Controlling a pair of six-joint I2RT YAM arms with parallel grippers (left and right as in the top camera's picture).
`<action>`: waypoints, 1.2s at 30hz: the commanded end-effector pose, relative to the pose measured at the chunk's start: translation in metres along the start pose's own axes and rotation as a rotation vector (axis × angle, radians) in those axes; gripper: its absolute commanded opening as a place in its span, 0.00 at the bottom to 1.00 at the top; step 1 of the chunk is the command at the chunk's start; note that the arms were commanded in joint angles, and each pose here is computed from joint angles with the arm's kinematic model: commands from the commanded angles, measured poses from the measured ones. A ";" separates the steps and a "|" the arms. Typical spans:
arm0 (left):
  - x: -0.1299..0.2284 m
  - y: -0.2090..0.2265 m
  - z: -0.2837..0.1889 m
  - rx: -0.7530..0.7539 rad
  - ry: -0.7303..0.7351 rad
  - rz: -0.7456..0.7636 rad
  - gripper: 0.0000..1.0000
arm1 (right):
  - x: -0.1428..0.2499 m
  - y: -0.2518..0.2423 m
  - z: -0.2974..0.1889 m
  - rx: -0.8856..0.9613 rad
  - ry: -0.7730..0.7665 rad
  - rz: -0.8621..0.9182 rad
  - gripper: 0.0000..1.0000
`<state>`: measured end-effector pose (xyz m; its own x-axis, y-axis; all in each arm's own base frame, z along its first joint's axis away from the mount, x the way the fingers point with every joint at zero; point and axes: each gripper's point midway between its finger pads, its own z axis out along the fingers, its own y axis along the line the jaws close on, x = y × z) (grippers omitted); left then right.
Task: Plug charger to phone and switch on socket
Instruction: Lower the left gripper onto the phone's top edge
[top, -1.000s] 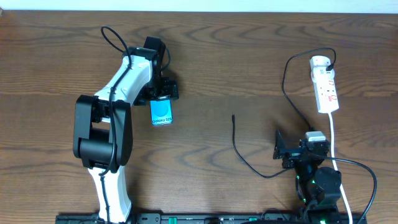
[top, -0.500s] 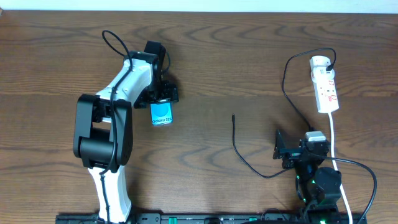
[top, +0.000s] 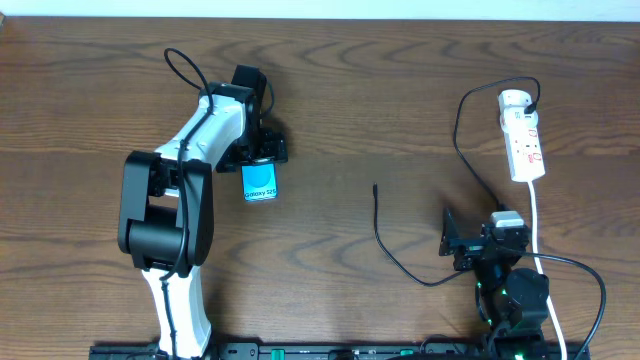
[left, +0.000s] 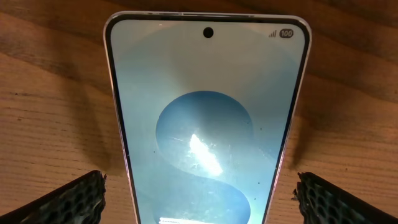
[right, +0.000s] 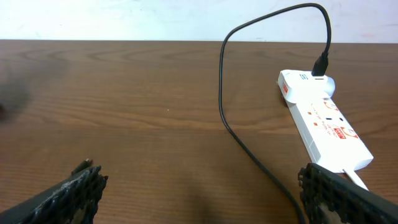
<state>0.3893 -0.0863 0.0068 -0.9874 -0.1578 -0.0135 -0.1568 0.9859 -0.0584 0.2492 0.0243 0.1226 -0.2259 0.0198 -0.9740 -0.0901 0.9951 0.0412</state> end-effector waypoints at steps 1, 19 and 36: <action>0.004 0.006 0.009 -0.021 0.021 -0.011 0.98 | 0.000 -0.002 0.000 0.010 -0.001 0.001 0.99; 0.006 0.007 0.013 -0.022 0.022 -0.011 0.98 | 0.000 -0.002 0.000 0.010 -0.001 0.001 0.99; 0.012 0.009 0.022 -0.030 0.045 -0.011 0.98 | 0.000 -0.002 0.000 0.010 -0.001 0.001 0.99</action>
<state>0.3861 -0.0856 -0.0004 -0.9874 -0.1578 -0.0101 -0.1570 0.9860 -0.0563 0.2492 0.0243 0.1225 -0.2263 0.0198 -0.9739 -0.0901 0.9951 0.0412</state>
